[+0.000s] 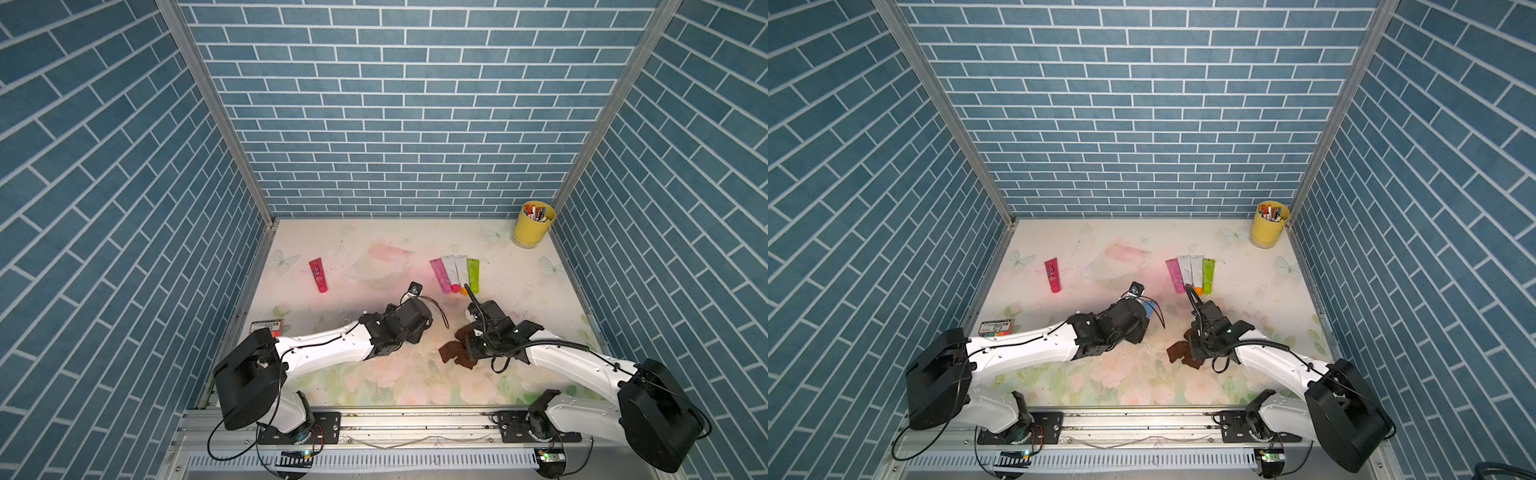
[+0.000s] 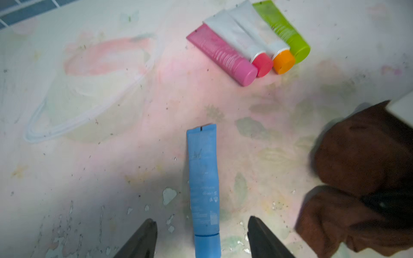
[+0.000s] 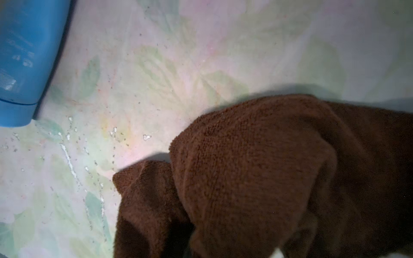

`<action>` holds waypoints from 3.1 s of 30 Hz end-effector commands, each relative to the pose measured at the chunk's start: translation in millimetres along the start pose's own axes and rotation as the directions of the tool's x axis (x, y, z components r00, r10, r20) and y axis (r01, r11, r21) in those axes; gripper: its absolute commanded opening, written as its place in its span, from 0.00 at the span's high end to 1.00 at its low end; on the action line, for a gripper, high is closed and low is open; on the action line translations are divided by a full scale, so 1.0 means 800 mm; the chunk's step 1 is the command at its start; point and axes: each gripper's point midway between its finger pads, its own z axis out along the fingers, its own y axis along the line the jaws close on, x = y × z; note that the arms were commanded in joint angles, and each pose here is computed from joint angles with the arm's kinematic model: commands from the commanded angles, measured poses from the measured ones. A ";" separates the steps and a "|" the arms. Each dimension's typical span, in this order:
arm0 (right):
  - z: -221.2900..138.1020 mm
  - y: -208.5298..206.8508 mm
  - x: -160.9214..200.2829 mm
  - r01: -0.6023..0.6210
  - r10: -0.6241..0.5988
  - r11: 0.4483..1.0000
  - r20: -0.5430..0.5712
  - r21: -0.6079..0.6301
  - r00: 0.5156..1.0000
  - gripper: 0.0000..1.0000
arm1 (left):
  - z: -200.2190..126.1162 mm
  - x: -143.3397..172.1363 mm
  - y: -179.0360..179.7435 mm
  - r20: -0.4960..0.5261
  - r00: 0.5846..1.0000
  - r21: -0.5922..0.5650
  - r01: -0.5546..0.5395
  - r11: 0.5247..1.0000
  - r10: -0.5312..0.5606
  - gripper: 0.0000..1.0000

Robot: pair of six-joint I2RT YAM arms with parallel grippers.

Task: Wipe the surface of the toothpaste tube
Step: Adjust the toothpaste at the center of the board, then move the toothpaste to the center of the board, then wipe the dirt from the toothpaste tube.

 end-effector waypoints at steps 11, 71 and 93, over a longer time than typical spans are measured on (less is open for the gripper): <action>-0.003 -0.001 -0.009 0.034 -0.034 0.999 0.010 0.027 0.999 1.00 | 0.030 0.058 -0.002 -0.055 0.995 0.178 0.094 0.980 -0.085 0.29; 0.063 0.120 0.025 0.052 -0.135 0.933 -0.212 -0.356 0.968 1.00 | 0.041 0.122 -0.086 -0.038 0.952 0.388 -0.266 0.883 0.303 0.89; 0.003 0.185 -0.013 0.163 -0.189 0.808 0.013 -0.567 0.982 1.00 | 0.039 0.125 -0.090 -0.036 0.948 0.411 -0.275 0.869 0.317 0.92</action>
